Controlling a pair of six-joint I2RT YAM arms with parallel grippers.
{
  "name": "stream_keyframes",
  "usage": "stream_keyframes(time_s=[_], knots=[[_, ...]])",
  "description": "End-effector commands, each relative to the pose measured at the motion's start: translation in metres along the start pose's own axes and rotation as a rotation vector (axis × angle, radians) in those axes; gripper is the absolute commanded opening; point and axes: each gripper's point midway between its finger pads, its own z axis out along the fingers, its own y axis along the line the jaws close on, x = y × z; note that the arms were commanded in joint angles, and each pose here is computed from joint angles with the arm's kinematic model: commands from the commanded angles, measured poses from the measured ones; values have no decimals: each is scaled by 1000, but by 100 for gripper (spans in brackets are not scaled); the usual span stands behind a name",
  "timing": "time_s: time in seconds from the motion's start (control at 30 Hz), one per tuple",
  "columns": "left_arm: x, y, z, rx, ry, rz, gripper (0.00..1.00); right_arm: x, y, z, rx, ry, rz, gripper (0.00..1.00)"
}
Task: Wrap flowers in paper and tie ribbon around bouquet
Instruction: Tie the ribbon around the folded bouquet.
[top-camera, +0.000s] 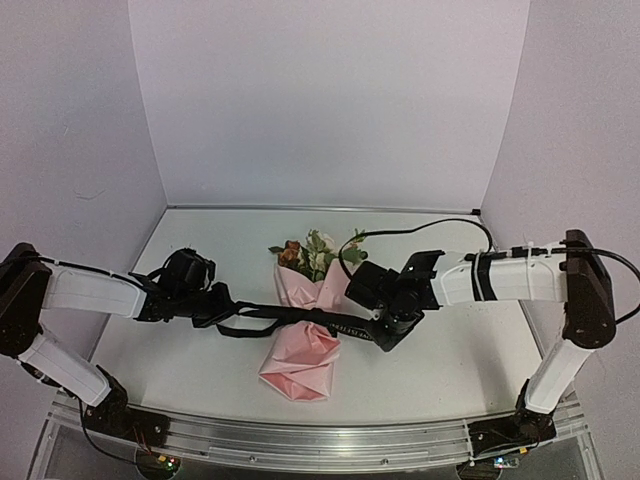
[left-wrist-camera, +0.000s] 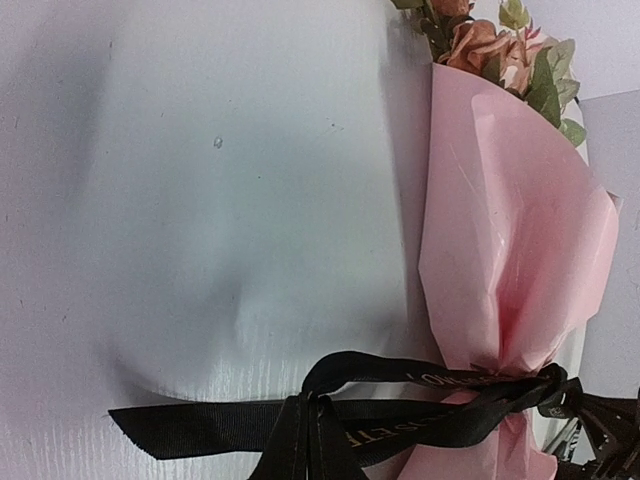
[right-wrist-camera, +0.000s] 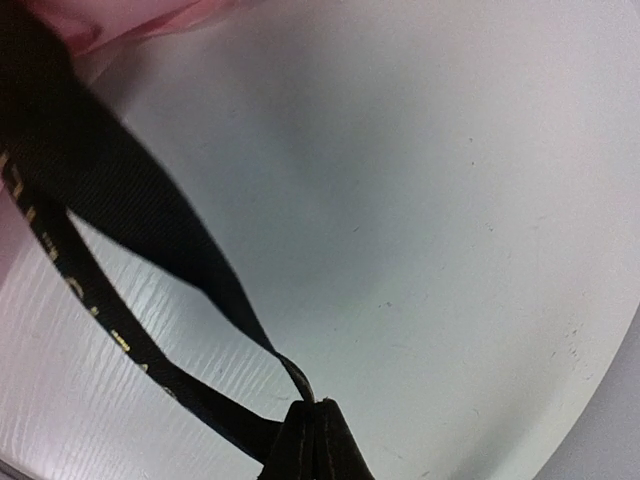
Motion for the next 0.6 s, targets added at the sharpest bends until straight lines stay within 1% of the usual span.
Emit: stream_keyframes(time_s=[0.0,0.13,0.3,0.43,0.57], knots=[[0,2,-6,3,1,-14,0,17,4,-19,46,11,-193,0],[6,7,-8,-3,9,-20,0,32,-2,-16,86,34,-230,0],[5,10,-9,-15,0,-23,0,29,-17,-15,174,37,-283,0],[1,7,-7,-15,-6,-18,0,20,-22,-16,198,28,-265,0],[-6,8,-6,-21,-19,-22,0,15,-41,-10,260,42,-211,0]])
